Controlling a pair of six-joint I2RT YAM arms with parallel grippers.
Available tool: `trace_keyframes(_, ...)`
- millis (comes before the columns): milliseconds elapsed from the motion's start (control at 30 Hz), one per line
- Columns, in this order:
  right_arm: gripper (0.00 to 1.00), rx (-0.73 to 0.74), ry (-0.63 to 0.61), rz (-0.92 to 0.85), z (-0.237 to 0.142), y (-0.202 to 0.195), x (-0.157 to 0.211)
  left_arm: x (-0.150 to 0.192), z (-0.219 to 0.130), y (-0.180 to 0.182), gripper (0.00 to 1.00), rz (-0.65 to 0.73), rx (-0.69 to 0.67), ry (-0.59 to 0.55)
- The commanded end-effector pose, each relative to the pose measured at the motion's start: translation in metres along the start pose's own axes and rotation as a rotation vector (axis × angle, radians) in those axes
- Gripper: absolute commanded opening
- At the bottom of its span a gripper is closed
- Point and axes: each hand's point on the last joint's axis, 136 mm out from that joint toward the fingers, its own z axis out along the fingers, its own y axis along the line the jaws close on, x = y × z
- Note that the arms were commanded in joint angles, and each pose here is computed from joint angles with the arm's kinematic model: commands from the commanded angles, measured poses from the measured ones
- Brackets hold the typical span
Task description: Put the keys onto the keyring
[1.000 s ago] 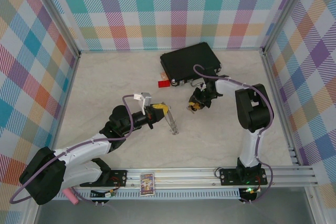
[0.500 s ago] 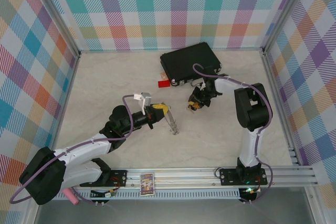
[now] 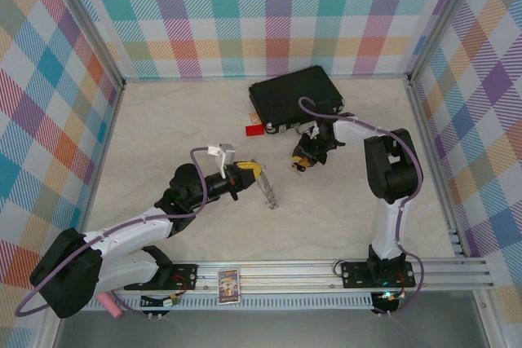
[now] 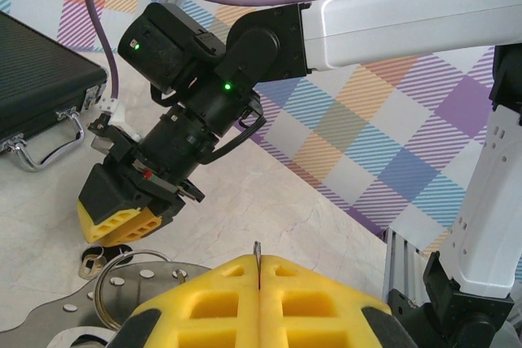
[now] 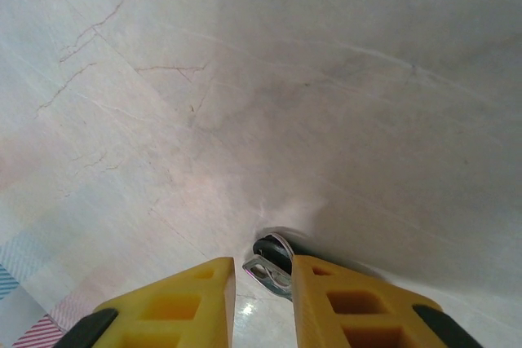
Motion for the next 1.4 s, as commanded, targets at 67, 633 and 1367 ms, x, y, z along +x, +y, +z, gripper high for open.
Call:
trace_keyframes(67, 0.25, 0.021, 0.028, -0.001, 0.003, -0.005, 0.002, -0.015, 0.004, -0.015, 0.0, 0.042, 0.05, -0.04)
trace_keyframes(633, 0.25, 0.021, 0.043, -0.042, 0.009, 0.004, 0.003, -0.016, 0.004, -0.015, 0.0, 0.043, 0.051, -0.041)
trace_keyframes(1367, 0.16, 0.063, 0.069, -0.084, 0.013, 0.003, 0.003, -0.016, 0.003, -0.016, 0.0, 0.042, 0.055, -0.041)
